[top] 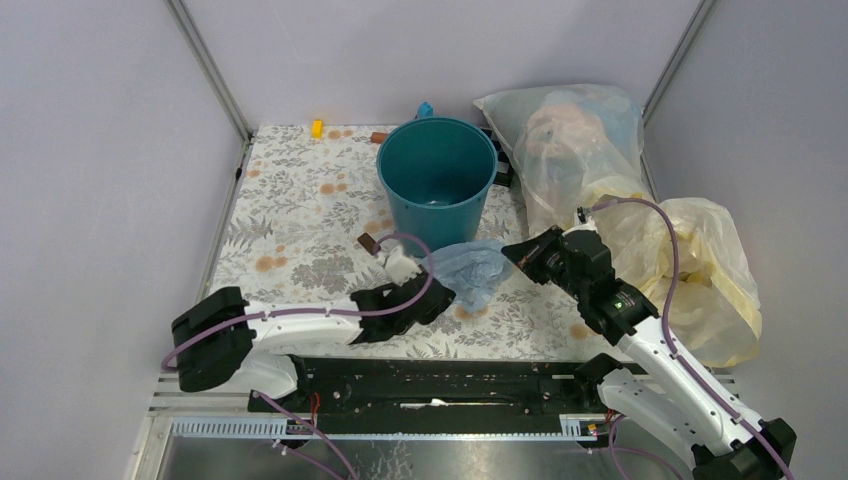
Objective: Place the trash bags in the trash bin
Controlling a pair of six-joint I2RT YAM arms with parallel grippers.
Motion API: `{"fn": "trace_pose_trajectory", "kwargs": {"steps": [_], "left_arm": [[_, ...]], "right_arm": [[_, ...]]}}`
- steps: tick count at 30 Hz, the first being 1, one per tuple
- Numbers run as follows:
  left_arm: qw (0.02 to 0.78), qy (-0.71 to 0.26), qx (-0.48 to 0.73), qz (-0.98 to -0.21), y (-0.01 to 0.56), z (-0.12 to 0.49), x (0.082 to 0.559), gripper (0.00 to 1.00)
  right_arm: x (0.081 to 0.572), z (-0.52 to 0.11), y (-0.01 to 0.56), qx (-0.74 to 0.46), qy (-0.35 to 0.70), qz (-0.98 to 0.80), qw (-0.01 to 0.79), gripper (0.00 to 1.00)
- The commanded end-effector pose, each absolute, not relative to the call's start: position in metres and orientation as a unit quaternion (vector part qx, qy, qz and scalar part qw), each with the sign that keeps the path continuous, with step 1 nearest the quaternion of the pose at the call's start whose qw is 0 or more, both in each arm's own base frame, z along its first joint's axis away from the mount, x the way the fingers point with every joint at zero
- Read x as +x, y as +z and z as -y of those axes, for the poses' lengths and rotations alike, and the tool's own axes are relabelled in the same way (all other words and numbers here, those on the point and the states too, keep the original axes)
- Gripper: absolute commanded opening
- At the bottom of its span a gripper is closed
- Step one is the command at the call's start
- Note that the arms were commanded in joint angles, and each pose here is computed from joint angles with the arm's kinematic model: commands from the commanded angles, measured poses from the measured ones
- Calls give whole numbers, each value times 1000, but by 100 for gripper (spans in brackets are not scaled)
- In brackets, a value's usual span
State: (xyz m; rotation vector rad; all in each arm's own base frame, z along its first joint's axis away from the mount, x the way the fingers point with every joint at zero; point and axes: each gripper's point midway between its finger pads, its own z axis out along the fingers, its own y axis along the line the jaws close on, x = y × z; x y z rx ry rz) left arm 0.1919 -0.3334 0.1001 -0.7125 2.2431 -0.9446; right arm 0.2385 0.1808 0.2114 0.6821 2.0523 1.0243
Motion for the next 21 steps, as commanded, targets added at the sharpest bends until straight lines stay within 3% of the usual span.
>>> {"fn": "trace_pose_trajectory", "kwargs": {"steps": [1,6,21], "left_arm": [[378,-193,31,-905,102,323,195,0],[368,-64,176,-911,81,287,184,0],[390,-105,223,-887,107,251,173,0]], "right_arm": [[246,-158,221,257,333,-807,414,0],[253,-141,225,248,275,-817,441,0],[278,-80,277,203,60,-829,518,0]]}}
